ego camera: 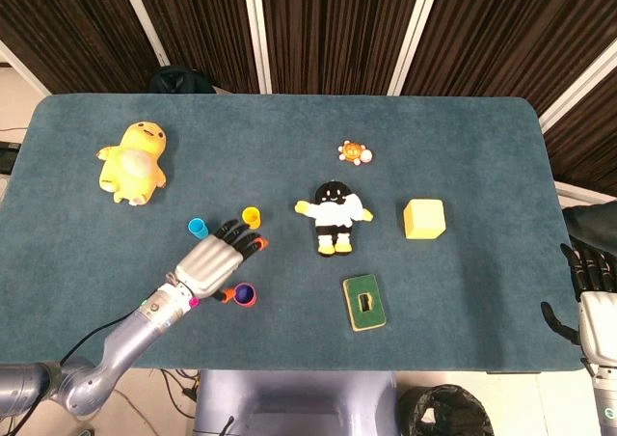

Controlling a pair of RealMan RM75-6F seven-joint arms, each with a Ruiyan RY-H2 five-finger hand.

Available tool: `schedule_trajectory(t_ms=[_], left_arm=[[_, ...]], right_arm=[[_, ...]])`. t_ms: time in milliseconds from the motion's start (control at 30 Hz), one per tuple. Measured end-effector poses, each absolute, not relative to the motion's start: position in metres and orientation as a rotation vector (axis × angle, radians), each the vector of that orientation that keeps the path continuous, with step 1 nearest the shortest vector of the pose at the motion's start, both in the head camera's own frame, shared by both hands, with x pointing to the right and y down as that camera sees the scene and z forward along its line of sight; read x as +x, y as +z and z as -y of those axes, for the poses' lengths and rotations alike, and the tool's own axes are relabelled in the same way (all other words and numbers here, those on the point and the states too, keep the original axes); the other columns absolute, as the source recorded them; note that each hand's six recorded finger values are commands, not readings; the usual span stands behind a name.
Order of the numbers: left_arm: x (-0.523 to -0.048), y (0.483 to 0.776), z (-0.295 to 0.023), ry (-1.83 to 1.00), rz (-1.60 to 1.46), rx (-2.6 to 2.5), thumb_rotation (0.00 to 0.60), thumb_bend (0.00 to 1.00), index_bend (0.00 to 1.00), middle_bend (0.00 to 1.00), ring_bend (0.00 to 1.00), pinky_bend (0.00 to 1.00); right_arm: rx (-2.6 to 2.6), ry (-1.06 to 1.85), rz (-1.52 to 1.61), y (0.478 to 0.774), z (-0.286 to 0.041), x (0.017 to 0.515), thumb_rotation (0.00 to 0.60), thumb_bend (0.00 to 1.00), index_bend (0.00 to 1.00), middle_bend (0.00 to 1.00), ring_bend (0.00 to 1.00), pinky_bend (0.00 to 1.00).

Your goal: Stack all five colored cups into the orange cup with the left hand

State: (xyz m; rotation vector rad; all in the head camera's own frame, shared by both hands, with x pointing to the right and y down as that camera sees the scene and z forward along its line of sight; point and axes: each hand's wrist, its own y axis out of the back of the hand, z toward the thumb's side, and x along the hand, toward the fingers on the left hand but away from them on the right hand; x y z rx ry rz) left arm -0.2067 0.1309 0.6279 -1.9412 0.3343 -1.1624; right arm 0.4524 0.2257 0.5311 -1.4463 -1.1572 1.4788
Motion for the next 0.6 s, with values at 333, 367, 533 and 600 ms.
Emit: schedule_trajectory(t_ms=[333, 367, 533, 600], left_arm=[[-0.221, 0.656, -0.060, -1.277, -0.545, -1.843, 0.600, 0.16, 0.19, 0.12, 0.00, 0.07], [-0.221, 0.660, -0.052, -1.293, -0.560, -1.840, 0.600, 0.16, 0.20, 0.12, 0.00, 0.07], [-0.215, 0.670, -0.030, -1.334, -0.593, -1.813, 0.600, 0.16, 0.23, 0.13, 0.00, 0.07], [-0.214, 0.675, -0.025, -1.354, -0.601, -1.807, 0.600, 0.16, 0.23, 0.13, 0.00, 0.07]], right_arm=[[-1.446, 1.492, 1.148, 0.535, -0.225, 0.452, 0.600, 0.37, 0.07, 0.04, 0.07, 0.04], [-1.445, 1.493, 1.148, 0.535, -0.225, 0.453, 0.600, 0.37, 0.07, 0.04, 0.07, 0.04], [-1.443, 1.494, 1.153, 0.535, -0.225, 0.454, 0.600, 0.37, 0.07, 0.04, 0.07, 0.04], [-1.445, 1.495, 1.154, 0.535, -0.225, 0.454, 0.600, 0.37, 0.07, 0.04, 0.07, 0.04]])
